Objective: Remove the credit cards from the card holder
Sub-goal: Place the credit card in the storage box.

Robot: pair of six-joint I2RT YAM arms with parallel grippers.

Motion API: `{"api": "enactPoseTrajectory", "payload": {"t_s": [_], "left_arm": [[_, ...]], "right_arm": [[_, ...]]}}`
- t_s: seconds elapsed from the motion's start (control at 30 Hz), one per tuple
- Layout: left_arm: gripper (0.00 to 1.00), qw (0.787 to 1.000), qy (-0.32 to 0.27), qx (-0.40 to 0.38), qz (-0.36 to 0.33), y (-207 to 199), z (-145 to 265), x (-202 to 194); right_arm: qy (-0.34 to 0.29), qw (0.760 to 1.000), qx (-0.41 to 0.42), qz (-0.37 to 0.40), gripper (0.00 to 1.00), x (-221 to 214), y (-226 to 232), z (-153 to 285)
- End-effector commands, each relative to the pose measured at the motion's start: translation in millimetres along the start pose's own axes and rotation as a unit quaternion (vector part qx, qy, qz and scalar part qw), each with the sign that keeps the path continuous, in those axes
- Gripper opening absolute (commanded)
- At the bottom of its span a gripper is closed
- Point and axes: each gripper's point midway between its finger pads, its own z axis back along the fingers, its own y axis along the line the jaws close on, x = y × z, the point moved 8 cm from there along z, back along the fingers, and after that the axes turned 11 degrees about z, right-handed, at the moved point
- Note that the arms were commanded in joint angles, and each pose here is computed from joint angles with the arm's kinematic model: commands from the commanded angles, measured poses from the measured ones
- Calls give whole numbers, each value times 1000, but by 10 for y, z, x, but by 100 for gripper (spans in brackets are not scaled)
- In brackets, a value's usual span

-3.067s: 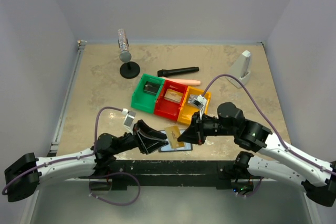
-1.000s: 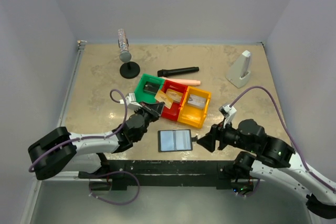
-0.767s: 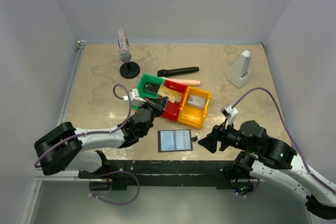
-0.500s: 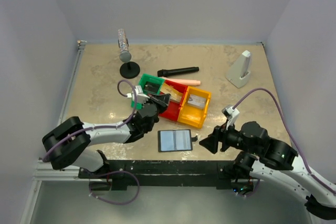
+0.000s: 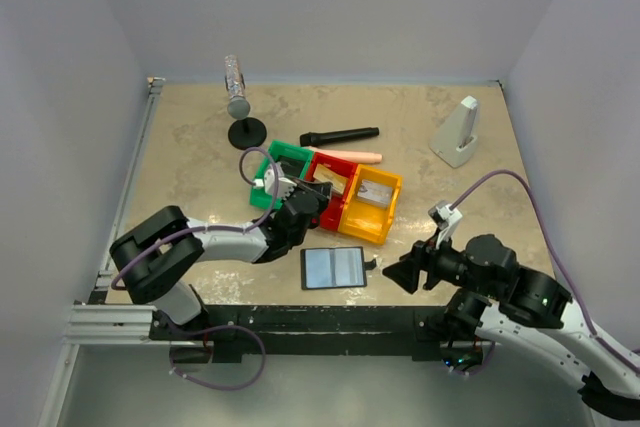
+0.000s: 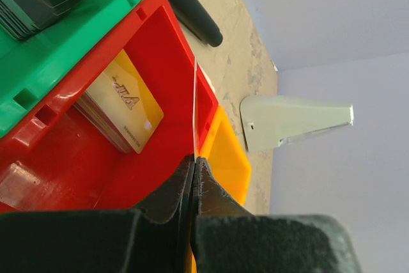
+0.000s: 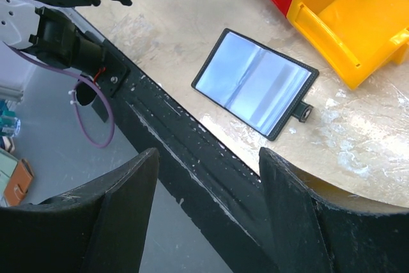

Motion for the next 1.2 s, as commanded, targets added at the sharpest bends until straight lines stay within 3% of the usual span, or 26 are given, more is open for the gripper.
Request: {"api": "enactPoseTrajectory", "payload": {"t_s": [0.0,1.17], "left_arm": [[0,999,-18,-6,36,-98,-115,9],[0,997,-9,76,33,329,-513,-119]], "right_arm": [[-20,1000,-12,1,68,45,-19,88],[-21,1000,-20,-11,68,-24,-57,98]]}}
